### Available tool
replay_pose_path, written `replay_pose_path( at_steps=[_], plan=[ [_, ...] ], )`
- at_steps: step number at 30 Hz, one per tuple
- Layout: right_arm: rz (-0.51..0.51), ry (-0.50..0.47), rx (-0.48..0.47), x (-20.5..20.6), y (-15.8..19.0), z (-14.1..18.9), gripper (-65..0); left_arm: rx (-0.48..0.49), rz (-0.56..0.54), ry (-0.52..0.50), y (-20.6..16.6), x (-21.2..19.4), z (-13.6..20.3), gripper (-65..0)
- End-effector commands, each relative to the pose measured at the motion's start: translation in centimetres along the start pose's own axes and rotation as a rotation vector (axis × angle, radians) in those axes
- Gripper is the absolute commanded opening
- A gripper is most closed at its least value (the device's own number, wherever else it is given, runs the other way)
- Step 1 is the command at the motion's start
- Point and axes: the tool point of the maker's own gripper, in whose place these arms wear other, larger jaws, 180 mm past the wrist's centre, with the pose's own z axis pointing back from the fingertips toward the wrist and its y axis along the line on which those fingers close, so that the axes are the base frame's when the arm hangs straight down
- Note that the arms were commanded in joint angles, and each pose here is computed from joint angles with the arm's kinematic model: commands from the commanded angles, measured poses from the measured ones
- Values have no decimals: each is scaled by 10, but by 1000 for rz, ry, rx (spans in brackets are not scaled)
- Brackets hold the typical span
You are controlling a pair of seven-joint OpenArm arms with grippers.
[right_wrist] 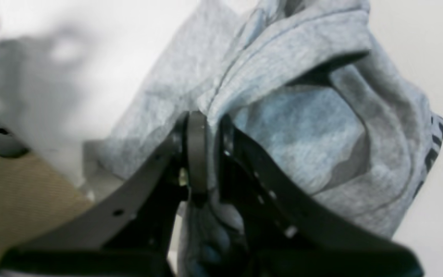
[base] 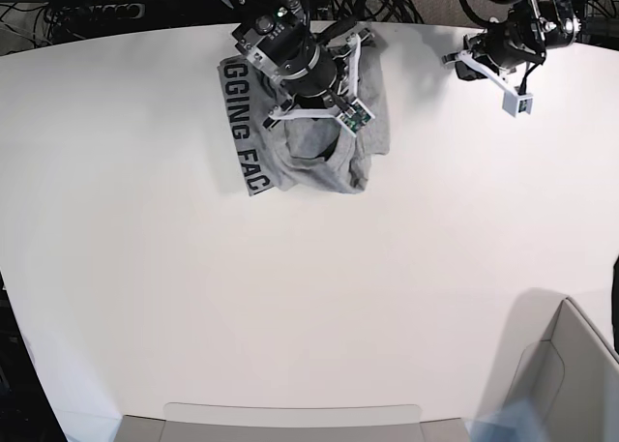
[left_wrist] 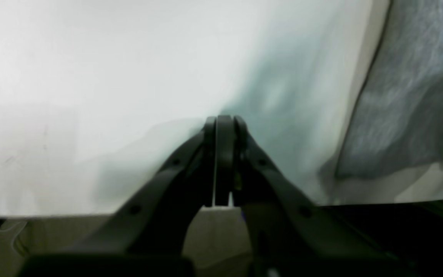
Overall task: Fold the T-shirt properly
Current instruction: 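Fold the strip end with the right gripper over onto the left-folded section, then release the right gripper and press the folded bundle with both grippers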
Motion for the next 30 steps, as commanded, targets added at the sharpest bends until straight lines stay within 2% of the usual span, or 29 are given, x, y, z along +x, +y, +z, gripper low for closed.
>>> replay_pose_path(
  at_steps=[1, 8, 15, 21, 26, 30],
  plan=[
    [-2, -40, 16, 11, 6, 1, -650, -8, -12, -30, -1, 10, 2, -650],
    [36, 37, 53, -6, 20, -19, -650, -1, 48, 25, 12, -6, -11, -650],
    [59, 0, 42, 1, 13, -11, -650, 12, 90, 48, 23, -17, -19, -650],
    [224, -40, 116, 11, 37, -5, -650, 12, 97, 41, 24, -16, -20, -650],
    [259, -44, 139, 12, 47, -5, -650, 12, 97, 41, 24, -16, -20, -650],
    [300, 6, 151, 1, 53, -18, -650, 11, 97, 41, 24, -16, -20, -650]
  ],
)
